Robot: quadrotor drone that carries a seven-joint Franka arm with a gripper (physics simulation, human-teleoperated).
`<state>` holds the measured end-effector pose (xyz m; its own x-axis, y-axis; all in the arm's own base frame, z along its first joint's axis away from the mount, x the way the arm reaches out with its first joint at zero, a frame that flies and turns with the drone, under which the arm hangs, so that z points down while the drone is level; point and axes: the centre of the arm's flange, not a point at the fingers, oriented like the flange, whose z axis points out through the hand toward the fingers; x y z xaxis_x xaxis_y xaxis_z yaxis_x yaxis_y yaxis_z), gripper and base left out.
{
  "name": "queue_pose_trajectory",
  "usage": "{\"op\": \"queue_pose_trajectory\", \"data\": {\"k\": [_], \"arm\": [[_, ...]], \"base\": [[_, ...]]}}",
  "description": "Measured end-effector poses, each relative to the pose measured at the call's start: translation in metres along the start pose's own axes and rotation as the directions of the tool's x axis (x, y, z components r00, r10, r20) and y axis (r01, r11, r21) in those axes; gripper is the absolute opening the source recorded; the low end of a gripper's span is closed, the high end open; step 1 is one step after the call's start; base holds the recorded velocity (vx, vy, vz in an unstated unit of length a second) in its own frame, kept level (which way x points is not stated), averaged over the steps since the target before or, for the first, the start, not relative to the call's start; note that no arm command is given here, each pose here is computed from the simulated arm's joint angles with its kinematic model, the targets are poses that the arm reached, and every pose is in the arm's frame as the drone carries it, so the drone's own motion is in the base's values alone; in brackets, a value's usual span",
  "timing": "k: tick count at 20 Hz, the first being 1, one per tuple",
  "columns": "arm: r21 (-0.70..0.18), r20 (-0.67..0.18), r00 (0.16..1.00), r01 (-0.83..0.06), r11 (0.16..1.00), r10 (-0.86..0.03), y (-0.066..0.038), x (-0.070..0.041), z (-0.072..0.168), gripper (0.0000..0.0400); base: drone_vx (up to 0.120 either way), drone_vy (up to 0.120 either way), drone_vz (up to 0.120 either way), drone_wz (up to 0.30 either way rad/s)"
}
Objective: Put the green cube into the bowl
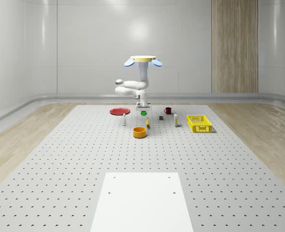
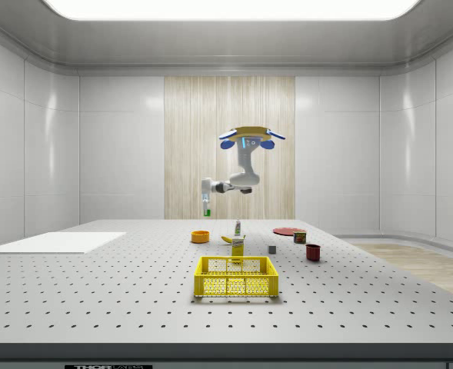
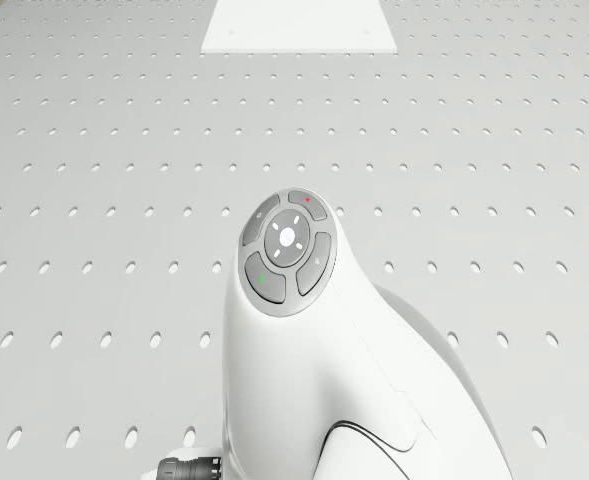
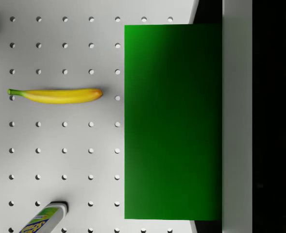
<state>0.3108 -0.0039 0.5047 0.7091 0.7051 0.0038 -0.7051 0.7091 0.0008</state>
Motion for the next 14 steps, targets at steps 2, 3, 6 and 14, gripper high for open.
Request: {"op": "queue_pose_trajectory", "data": {"k": [2,3,6,14], "arm": [[0.000,0.000,1.000,0.000,1.000,0.000,0.0000,0.0000,0.0000,0.0250],[0.000,0.000,1.000,0.000,1.000,0.000,0.0000,0.0000,0.0000,0.0250],[0.000,0.000,1.000,0.000,1.000,0.000,0.0000,0.0000,0.0000,0.0250],[0.000,0.000,1.000,0.000,1.000,0.000,0.0000,0.0000,0.0000,0.0250]], "base": [[0.120,-0.120,0.000,0.000],[0.120,-0.120,0.000,0.000],[0.120,-0.120,0.000,0.000],[0.120,-0.070,0.000,0.000]]}}
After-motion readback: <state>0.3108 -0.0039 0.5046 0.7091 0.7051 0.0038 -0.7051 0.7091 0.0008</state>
